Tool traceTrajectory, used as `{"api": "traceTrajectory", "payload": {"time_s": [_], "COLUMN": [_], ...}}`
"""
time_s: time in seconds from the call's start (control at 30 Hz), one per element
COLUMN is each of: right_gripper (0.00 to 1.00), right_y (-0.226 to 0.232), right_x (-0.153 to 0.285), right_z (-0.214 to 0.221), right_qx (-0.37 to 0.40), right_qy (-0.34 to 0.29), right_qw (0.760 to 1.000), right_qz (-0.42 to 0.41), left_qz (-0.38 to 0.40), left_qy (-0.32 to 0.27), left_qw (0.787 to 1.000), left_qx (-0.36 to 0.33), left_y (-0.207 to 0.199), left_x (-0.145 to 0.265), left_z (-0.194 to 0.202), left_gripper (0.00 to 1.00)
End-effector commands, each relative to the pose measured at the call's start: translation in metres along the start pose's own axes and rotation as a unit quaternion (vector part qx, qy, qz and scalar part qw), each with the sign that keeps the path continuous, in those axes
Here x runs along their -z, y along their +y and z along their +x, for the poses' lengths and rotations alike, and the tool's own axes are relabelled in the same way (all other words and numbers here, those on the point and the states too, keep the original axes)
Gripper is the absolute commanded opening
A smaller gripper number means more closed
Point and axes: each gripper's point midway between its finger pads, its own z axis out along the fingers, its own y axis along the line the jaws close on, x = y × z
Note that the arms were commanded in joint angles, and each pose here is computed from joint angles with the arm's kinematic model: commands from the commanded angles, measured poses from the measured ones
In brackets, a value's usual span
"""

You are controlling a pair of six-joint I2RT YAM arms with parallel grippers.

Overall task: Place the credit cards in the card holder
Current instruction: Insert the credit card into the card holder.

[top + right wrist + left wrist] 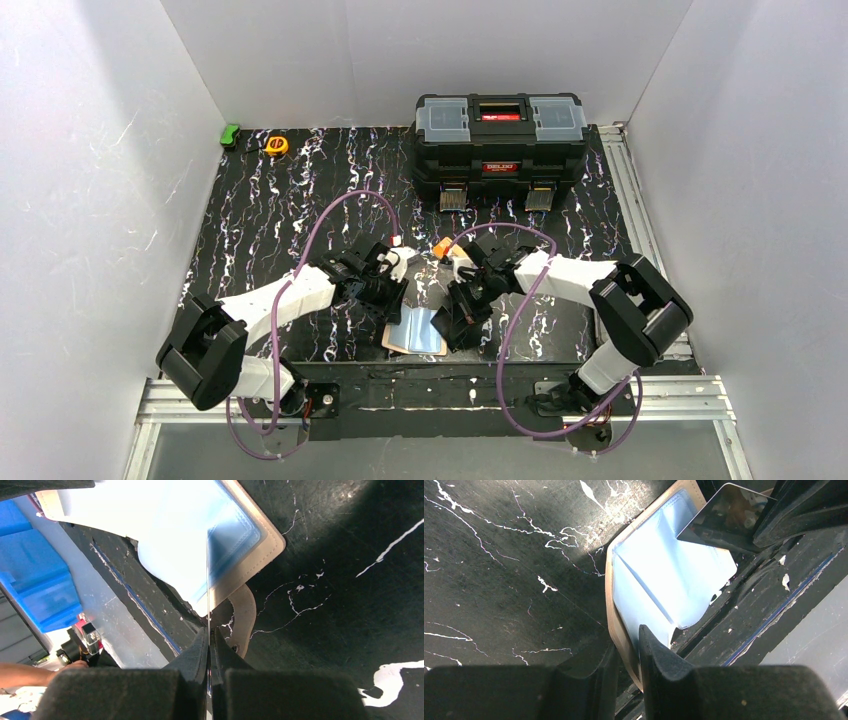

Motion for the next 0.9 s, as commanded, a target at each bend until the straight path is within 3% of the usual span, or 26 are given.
{"api": "traceTrajectory", "payload": {"time_s": [0.0,0.3,0.87], "right_gripper": [0.01,0.01,0.01], "right_y": [0.003,-0.012,0.003], "right_x": [-0.001,0.005,0.004], "right_z": [-0.003,0.022,0.015], "right_qx": [-0.005,-0.039,-0.035], "right_qy": [0.011,0.030,0.045], "right_qw": [1.000,0.998,0.998], "right_qz": [-0.003,0.042,0.012], "left_qz": [0.004,0.004,0.003], "left_qy": [0.005,0.005,0.002], "left_qw": [1.000,1.000,1.000], "left_qx": [0.004,0.004,0.002], "left_y": [-0.001,-0.001,-0.001], "left_x": [0.002,0.002,0.003], "left_z": [0.002,0.005,0.002], "left_gripper": [0.18,0.18,0.17]}}
